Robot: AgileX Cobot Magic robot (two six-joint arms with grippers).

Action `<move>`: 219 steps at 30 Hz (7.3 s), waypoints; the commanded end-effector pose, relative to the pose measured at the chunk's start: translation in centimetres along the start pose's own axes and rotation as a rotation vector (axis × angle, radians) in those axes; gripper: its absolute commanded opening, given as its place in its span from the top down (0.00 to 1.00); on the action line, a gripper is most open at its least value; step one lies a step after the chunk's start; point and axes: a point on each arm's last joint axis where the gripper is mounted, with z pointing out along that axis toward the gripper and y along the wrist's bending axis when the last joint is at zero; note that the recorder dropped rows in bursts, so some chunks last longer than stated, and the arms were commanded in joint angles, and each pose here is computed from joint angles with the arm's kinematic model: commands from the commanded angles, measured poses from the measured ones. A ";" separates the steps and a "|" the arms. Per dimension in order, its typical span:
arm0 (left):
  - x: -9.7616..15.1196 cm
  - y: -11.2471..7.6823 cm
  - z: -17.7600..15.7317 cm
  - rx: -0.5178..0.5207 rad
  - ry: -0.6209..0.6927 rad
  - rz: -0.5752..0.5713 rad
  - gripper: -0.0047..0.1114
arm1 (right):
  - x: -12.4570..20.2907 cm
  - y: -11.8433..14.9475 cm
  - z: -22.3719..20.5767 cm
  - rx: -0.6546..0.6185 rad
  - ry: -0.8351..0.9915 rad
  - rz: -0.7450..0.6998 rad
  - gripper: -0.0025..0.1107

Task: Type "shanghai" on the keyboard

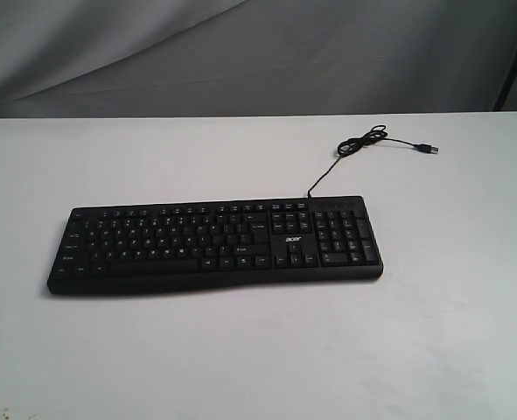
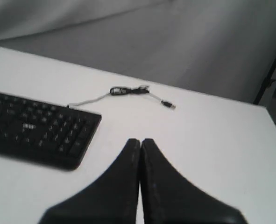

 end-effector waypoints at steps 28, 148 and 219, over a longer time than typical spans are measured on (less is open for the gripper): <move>0.1 0.0 0.0 0.004 -0.004 -0.001 0.96 | -12.5 3.1 6.3 -0.353 -0.064 0.245 0.98; 0.1 0.0 0.0 0.004 -0.004 -0.001 0.96 | -0.9 37.7 36.2 -0.862 0.300 -0.619 0.98; 0.1 0.0 0.0 0.004 -0.004 -0.001 0.96 | -0.9 30.5 35.1 -0.695 0.438 -0.330 0.98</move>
